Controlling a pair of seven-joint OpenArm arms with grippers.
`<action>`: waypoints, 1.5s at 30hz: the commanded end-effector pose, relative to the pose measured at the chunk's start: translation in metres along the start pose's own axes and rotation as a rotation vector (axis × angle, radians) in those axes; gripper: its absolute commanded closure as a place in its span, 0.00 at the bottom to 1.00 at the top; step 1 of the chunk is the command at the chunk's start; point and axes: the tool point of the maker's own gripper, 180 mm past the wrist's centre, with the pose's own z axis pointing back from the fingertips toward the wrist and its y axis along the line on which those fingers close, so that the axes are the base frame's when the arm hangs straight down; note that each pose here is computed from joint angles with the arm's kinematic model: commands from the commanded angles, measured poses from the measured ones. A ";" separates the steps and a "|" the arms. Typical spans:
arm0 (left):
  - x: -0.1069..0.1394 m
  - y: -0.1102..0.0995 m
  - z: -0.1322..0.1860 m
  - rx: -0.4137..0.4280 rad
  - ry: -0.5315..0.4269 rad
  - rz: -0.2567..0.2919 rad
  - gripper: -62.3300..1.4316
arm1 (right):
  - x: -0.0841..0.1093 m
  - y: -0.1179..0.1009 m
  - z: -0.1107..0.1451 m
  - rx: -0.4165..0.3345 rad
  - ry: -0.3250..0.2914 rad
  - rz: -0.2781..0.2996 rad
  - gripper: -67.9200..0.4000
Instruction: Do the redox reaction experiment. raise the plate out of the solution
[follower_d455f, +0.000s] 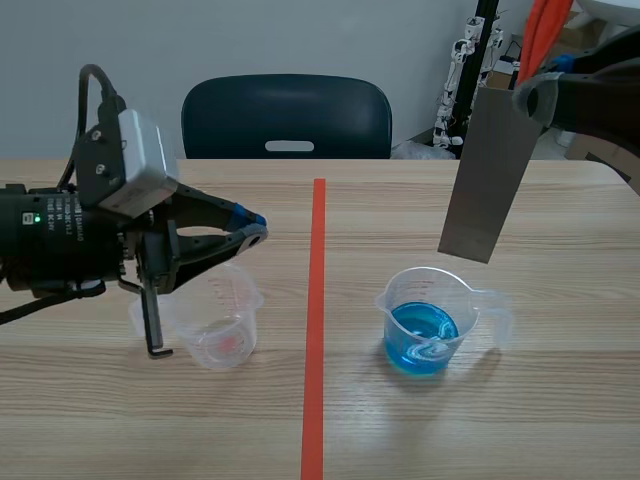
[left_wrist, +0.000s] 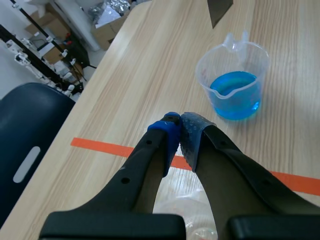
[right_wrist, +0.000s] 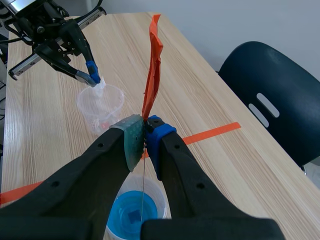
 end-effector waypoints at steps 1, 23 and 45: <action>0.007 0.001 -0.005 0.003 -0.025 -0.001 0.94 | 0.015 -0.005 0.001 -0.006 -0.037 0.022 0.99; 0.026 -0.016 -0.058 -0.096 -0.060 0.014 0.94 | 0.016 -0.005 0.001 -0.006 -0.041 0.022 0.99; 0.022 -0.031 -0.064 -0.159 -0.052 0.053 0.94 | 0.017 -0.005 0.001 -0.006 -0.044 0.022 0.99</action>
